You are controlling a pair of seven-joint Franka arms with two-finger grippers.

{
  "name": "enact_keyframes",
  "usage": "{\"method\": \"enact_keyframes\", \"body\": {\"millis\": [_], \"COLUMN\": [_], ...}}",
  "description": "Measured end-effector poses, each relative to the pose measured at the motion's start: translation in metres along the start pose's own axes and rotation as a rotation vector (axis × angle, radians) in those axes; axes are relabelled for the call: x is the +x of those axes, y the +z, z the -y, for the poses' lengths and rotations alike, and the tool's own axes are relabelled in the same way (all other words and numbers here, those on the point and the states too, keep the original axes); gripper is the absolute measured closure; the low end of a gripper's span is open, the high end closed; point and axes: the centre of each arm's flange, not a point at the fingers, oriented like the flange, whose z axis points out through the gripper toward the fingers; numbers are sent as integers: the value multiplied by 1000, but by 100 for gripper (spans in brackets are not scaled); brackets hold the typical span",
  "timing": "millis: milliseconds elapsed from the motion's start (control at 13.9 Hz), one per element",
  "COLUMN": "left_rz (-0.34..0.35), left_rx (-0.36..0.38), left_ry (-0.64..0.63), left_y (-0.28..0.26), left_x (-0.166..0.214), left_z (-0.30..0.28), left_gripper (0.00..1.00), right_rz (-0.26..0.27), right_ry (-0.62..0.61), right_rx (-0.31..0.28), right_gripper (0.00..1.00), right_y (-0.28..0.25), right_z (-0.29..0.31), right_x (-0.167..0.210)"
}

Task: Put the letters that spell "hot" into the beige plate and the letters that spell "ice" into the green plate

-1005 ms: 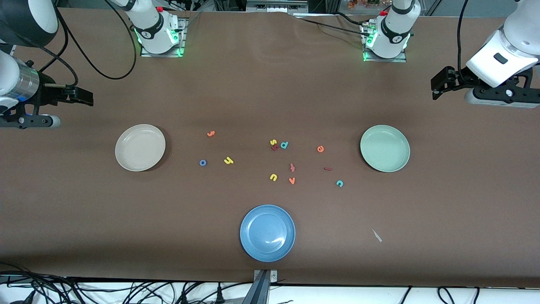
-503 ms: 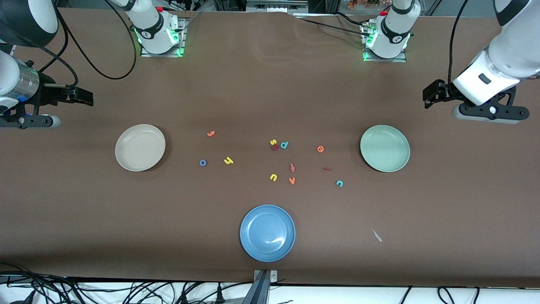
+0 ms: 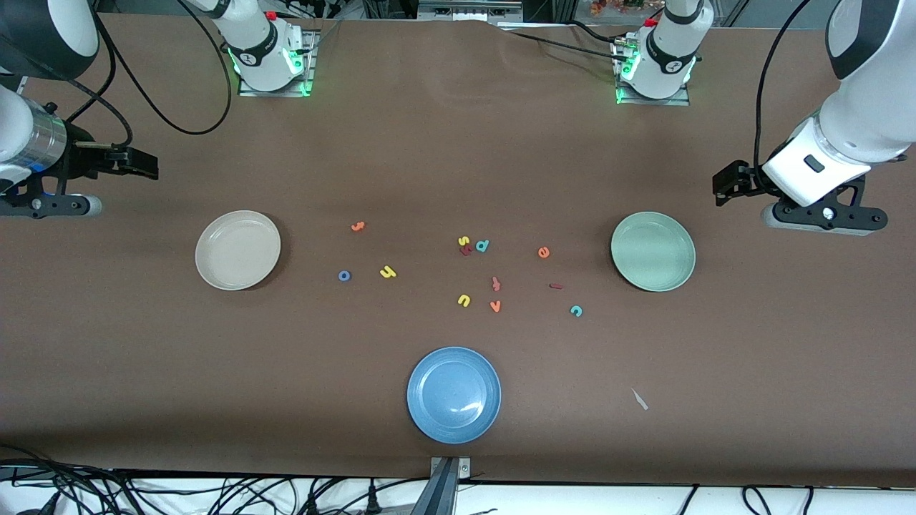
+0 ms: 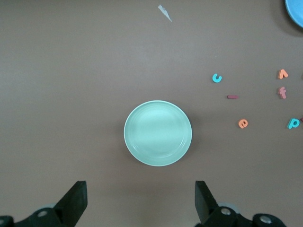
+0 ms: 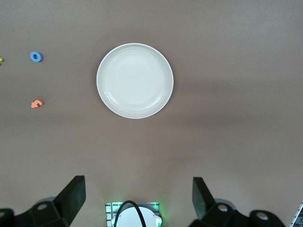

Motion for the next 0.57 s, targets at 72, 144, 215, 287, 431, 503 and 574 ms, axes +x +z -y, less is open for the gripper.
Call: {"method": "enact_keyframes", "body": {"millis": [72, 144, 215, 287, 431, 503, 574], "left_rz": [-11, -22, -30, -36, -41, -46, -50], "left_rx": [-1, -1, -2, -2, -3, -3, -3], "left_ry": [-2, -3, -5, -5, -6, -7, -8], "left_y": [-3, -5, -7, -8, -8, -8, -9], "left_x": [1, 2, 2, 3, 4, 4, 5], "left_z": [0, 1, 1, 2, 2, 3, 3], "left_gripper": [0, 0, 0, 0, 0, 0, 0], "right_rz": [0, 0, 0, 0, 0, 0, 0], "right_ry": [0, 0, 0, 0, 0, 0, 0], "right_rx": [0, 0, 0, 0, 0, 0, 0], "right_gripper": [0, 0, 0, 0, 0, 0, 0], "right_y": [0, 0, 0, 0, 0, 0, 0], "right_z": [0, 0, 0, 0, 0, 0, 0], "right_x": [0, 0, 0, 0, 0, 0, 0]}}
